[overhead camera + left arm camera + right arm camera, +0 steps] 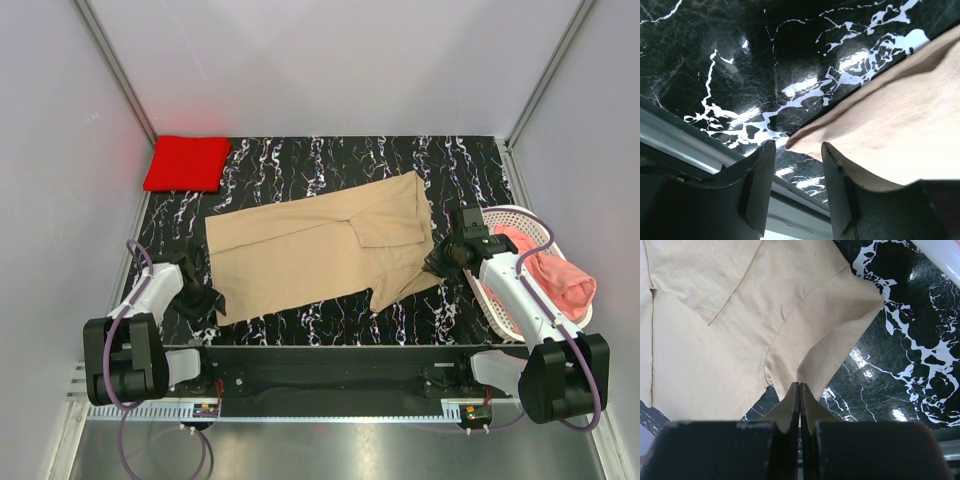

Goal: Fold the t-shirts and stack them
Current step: Fold the tshirt

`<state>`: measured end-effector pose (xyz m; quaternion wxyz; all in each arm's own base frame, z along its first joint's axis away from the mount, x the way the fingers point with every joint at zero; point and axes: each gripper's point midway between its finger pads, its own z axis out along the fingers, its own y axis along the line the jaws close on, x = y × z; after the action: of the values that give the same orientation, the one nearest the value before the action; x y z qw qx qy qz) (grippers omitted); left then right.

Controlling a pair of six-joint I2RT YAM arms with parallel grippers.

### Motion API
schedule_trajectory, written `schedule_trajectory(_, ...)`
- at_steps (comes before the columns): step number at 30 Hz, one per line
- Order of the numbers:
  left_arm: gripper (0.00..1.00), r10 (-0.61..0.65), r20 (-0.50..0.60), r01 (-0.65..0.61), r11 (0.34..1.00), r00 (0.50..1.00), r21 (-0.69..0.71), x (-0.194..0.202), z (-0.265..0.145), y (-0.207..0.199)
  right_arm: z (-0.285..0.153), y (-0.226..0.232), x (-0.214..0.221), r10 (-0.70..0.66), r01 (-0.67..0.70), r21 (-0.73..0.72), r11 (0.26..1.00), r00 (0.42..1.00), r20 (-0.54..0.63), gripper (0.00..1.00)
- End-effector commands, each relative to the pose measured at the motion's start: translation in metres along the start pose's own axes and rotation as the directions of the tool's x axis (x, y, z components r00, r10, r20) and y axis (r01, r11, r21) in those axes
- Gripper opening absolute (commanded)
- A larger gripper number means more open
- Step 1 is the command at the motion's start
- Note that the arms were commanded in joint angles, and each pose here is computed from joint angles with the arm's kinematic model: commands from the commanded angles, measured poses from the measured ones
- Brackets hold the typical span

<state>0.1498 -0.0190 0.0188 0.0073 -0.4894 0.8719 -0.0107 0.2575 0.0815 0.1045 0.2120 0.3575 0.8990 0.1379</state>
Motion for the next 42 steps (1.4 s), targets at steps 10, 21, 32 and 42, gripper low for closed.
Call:
schedule_trajectory(10, 0.41, -0.018, -0.014, 0.018, 1.000, 1.000, 0.004, 0.002, 0.010, 0.001, -0.006, 0.008, -0.008, -0.004, 0.005, -0.025, 1.000, 1.000, 0.027, 0.00)
schedule_trajectory(21, 0.00, 0.000, -0.019, 0.001, 0.999, 1.000, 0.047, 0.000, 0.009, -0.006, -0.020, 0.013, -0.025, -0.019, 0.020, -0.007, 1.000, 0.996, 0.090, 0.00)
schedule_trajectory(32, 0.00, 0.009, 0.088, -0.019, 0.994, 0.996, 0.110, -0.021, -0.029, -0.020, -0.049, 0.057, -0.070, -0.104, 0.113, -0.039, 0.993, 0.977, 0.185, 0.00)
schedule_trajectory(42, 0.00, 0.056, 0.192, -0.093, 0.978, 0.980, 0.187, -0.062, -0.064, -0.065, -0.052, 0.116, -0.122, -0.195, 0.222, -0.073, 0.972, 0.941, 0.275, 0.00)
